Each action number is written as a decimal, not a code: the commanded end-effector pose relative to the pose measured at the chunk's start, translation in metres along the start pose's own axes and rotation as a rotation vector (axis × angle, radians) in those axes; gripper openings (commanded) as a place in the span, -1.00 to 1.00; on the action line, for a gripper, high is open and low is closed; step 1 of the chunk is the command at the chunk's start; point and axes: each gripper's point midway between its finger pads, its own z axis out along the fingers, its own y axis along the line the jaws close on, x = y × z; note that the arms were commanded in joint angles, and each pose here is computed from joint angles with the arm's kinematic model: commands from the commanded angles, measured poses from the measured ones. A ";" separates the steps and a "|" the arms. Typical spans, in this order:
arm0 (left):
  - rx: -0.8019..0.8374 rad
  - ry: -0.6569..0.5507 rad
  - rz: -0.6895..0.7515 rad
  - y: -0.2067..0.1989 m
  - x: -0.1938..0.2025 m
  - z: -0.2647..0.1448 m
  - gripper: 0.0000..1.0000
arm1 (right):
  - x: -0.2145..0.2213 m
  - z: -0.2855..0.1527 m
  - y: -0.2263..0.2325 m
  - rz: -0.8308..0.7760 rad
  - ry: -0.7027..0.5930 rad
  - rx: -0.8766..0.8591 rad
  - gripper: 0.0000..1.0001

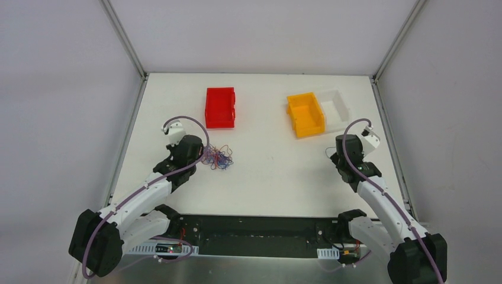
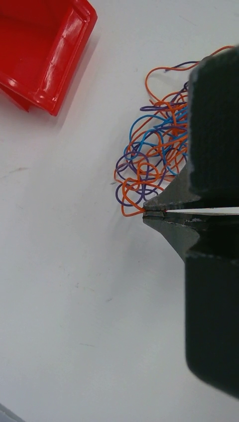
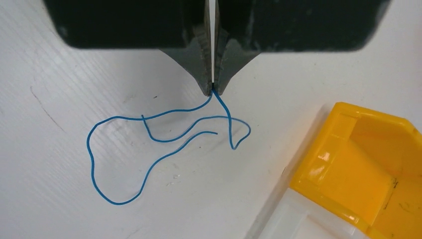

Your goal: Untangle the cables

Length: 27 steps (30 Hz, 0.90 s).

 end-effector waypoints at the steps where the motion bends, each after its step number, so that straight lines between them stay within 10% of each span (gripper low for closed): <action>1: 0.135 0.021 0.016 -0.023 -0.004 -0.008 -1.00 | 0.010 -0.016 0.035 -0.061 0.099 -0.214 -1.00; 8: 0.527 0.056 0.058 -0.087 0.008 -0.028 -1.00 | 0.018 -0.064 0.103 -0.085 0.262 -0.588 -1.00; 27: 0.621 0.075 0.073 -0.102 0.011 -0.036 -1.00 | -0.139 -0.125 0.212 -0.039 0.020 -0.762 -1.00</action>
